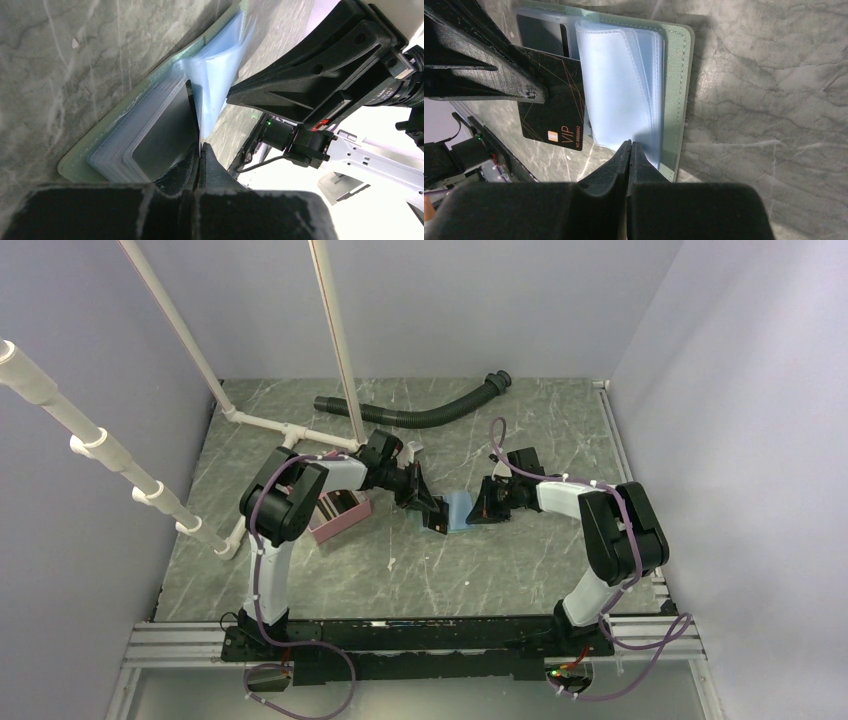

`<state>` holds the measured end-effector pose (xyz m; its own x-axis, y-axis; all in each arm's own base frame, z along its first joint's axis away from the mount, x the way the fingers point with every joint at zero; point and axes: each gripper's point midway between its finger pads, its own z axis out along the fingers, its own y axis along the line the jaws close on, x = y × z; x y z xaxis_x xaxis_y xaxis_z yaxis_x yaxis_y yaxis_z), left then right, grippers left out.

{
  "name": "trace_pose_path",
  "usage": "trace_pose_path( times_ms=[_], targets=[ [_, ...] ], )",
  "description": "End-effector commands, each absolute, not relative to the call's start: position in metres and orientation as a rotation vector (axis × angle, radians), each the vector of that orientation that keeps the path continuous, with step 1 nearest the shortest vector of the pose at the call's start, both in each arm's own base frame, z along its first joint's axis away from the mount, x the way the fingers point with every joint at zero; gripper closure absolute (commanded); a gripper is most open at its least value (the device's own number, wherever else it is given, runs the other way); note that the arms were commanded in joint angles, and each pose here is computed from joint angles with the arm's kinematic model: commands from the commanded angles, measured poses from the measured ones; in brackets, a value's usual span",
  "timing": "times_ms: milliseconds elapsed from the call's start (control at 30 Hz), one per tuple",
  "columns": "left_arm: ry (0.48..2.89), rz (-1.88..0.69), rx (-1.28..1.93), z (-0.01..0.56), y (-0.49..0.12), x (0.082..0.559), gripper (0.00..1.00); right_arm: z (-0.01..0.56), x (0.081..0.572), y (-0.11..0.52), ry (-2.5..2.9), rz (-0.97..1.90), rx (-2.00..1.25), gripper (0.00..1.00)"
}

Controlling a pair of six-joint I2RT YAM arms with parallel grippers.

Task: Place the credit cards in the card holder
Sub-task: Insert the credit card into the card holder.

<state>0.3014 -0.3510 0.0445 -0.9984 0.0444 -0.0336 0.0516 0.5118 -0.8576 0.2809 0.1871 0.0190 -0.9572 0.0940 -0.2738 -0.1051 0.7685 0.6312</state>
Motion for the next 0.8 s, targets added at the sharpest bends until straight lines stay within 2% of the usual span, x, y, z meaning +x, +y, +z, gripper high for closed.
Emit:
trace_pose_path(
  times_ms=[0,500,767],
  targets=[
    [2.628,-1.592,0.166,0.064,-0.359,0.307,1.0,0.005,0.281,0.176,2.691,0.885,-0.018,1.0],
    [2.582,-1.693,0.181,0.058,-0.366,0.309,1.0,0.012,0.279,0.176,2.687,0.892,-0.014,1.0],
    [2.562,-1.672,0.16,0.051,-0.368,0.315,1.0,0.02,0.28,0.174,2.675,0.87,-0.011,0.86]
  ],
)
